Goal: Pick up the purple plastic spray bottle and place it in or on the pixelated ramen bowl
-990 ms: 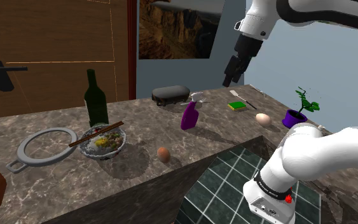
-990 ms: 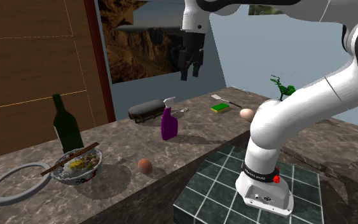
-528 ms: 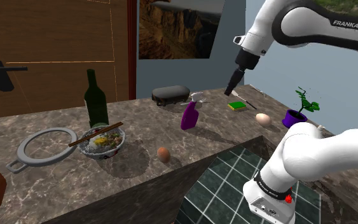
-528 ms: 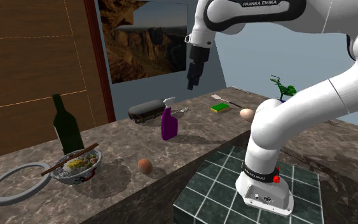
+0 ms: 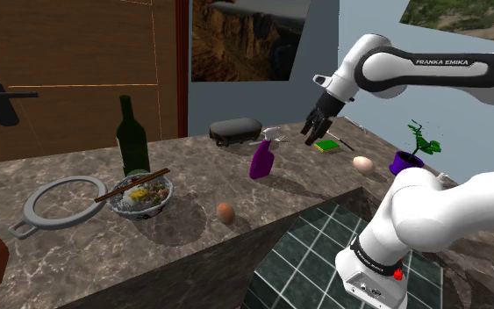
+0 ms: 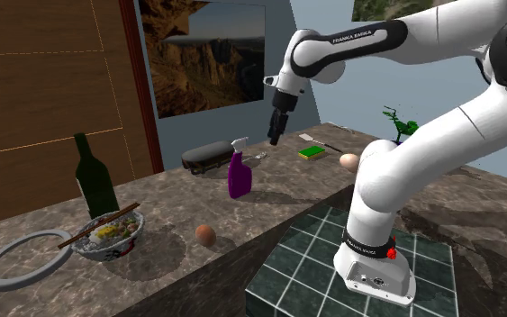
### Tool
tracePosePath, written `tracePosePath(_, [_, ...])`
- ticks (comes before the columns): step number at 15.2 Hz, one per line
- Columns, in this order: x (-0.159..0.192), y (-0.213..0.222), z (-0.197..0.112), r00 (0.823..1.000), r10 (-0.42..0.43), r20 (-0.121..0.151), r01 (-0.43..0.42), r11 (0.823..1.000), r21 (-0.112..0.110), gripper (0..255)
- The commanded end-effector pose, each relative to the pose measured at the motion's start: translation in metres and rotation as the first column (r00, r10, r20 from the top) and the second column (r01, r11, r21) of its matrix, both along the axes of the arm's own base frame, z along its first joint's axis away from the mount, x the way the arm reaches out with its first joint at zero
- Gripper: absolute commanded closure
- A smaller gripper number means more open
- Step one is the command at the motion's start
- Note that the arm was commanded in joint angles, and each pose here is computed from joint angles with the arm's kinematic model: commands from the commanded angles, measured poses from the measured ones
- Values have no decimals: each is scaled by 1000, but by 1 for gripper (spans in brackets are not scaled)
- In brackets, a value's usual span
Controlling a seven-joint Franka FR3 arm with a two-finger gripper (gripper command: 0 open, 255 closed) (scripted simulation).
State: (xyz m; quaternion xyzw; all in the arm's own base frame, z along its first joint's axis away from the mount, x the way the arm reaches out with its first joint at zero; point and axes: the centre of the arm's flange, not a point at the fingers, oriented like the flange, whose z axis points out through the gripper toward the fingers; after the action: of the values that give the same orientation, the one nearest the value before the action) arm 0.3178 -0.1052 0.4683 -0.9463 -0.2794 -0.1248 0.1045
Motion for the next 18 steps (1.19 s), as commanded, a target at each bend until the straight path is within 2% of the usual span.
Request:
tracePosePath(1, [15, -16, -20, 995, 93, 44, -93, 996, 12, 0])
tracePosePath(3, [29, -30, -42, 981, 177, 83, -180, 983, 25, 0])
tracePosePath(6, [54, -48, -73, 943, 300, 143, -308, 951, 36, 0])
tracePosePath(9, [83, -62, -104, 887, 415, 204, -431, 902, 40, 0])
tracePosePath(12, [115, -71, -133, 813, 519, 264, -546, 837, 36, 0])
tracePosePath(13, [122, -73, -138, 795, 540, 277, -570, 821, 34, 0])
tracePosePath(18, [127, -60, -161, 795, 540, 277, -570, 821, 34, 0])
